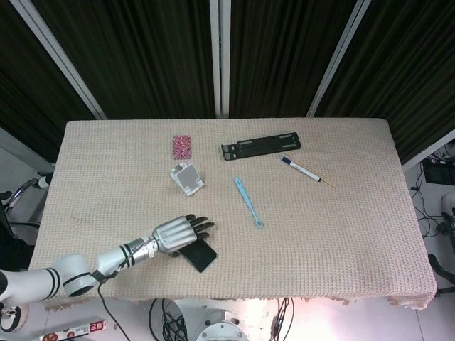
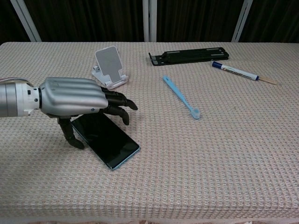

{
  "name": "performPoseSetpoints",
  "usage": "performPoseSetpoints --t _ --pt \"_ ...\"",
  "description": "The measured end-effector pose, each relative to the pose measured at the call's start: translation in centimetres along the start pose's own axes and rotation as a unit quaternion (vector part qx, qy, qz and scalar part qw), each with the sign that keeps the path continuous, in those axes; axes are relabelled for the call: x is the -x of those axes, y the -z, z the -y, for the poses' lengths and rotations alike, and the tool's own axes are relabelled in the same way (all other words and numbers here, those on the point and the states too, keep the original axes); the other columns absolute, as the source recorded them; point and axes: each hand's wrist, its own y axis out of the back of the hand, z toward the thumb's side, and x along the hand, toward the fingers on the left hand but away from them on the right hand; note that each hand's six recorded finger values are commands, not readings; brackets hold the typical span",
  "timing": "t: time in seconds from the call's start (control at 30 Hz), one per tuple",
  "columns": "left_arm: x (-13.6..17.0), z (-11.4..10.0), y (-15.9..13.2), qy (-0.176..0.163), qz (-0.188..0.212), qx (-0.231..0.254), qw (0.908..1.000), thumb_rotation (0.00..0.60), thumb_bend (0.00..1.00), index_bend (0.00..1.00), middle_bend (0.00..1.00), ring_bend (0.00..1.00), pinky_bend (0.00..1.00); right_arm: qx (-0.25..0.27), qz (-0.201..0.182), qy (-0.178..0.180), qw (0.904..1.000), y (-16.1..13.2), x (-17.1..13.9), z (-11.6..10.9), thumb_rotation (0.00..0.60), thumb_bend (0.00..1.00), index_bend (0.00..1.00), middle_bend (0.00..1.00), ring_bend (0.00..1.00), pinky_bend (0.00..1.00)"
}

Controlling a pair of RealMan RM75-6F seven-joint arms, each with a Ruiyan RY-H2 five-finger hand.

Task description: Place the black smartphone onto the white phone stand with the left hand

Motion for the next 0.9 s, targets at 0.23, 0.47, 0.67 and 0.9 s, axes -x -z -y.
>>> performPoseSetpoints --t 0.23,0.47,0.67,0.9 --pt "-0.13 0.24 0.02 0.005 0.001 -0.005 1.0 0.6 0.05 0.26 0.04 0.06 0.25 0.0 0.004 -0.002 1.0 0.27 -0.05 0.1 0.6 0.18 0.0 0.0 0.0 0.0" --pt "-0.36 0.31 -0.09 0.005 0.001 -0.003 1.0 0.6 0.05 0.29 0.04 0.06 0.25 0.0 0.002 -0.008 1.0 0.24 -0.06 0.39 0.6 0.18 0.0 0.0 0.0 0.0" --pt "-0.49 0.64 -0.2 0.009 0.002 -0.006 0.9999 0.6 0.05 0.31 0.04 0.06 0.25 -0.001 0.003 -0.015 0.9999 0.41 -0.07 0.58 0.6 0.18 0.0 0.0 0.0 0.0" --pt "-0.59 0.45 -0.22 0.003 -0.001 0.002 1.0 0.6 0.09 0.47 0.05 0.06 0.25 -0.001 0.006 -0.02 0.9998 0.59 -0.06 0.74 0.6 0.18 0.0 0.0 0.0 0.0"
